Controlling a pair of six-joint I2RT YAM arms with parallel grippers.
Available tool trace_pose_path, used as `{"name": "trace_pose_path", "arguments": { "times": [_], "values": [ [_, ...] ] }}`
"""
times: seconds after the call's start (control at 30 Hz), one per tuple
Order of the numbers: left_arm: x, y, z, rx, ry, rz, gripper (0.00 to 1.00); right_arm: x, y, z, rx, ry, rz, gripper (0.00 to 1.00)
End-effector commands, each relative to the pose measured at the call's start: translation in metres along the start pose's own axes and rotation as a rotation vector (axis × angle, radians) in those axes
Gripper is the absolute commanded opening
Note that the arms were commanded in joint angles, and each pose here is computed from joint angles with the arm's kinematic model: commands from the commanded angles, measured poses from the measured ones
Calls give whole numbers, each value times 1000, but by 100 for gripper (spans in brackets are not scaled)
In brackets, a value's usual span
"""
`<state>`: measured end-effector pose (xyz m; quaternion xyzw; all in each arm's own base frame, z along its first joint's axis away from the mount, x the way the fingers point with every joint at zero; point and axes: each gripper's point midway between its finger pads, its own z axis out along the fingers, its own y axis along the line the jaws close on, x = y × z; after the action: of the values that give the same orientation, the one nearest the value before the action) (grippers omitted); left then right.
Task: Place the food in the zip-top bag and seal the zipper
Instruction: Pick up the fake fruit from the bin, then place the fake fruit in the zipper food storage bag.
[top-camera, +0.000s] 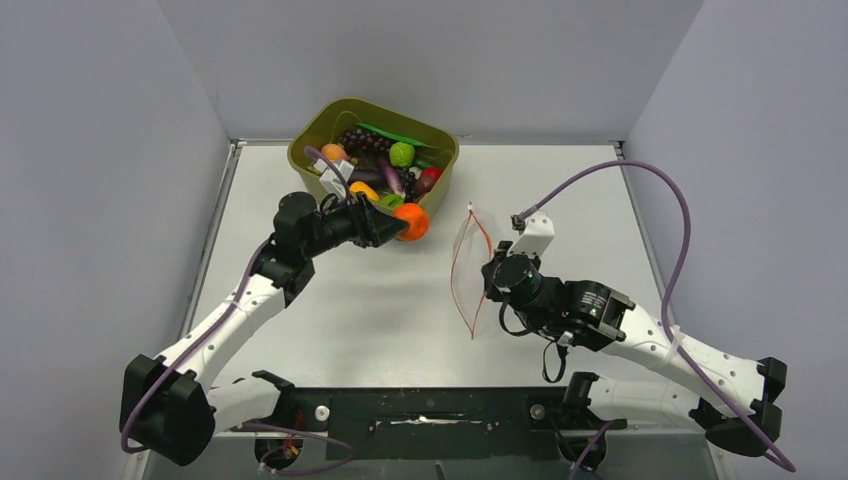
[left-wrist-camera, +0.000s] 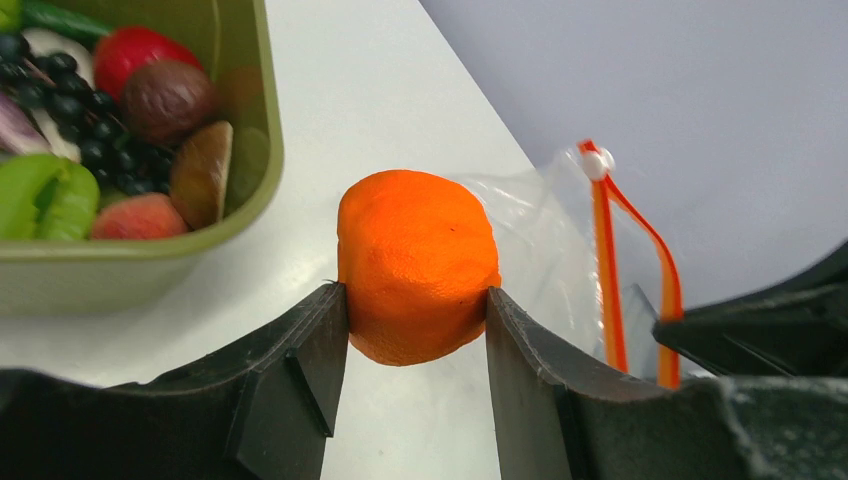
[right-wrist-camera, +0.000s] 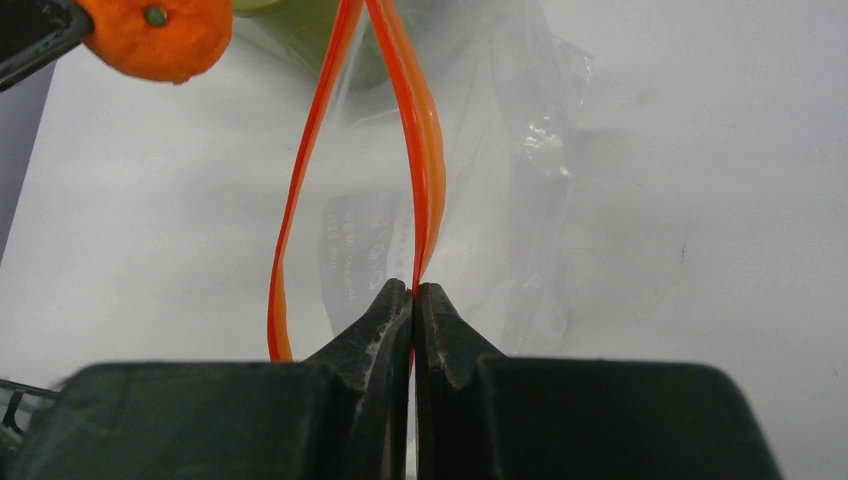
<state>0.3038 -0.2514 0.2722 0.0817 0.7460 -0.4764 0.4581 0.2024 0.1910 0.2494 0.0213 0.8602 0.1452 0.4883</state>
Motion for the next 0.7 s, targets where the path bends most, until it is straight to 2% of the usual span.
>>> {"name": "trace_pose_path", "arguments": {
  "times": [0.0, 0.27, 0.47, 0.67],
  "values": [
    [-15, -51, -23, 161, -67, -11, 21, -12, 17, 7, -59, -27, 42, 0],
    [-7, -79, -31, 298, -95, -155, 21, -20, 30, 19, -120, -39, 109, 0],
    [7, -94, -26, 343, -71, -181, 20, -20, 40, 23, -150, -34, 116, 0],
    [7, -107, -26, 390, -106, -197, 20, -21, 44, 24, -161, -29, 107, 0]
  ]
}}
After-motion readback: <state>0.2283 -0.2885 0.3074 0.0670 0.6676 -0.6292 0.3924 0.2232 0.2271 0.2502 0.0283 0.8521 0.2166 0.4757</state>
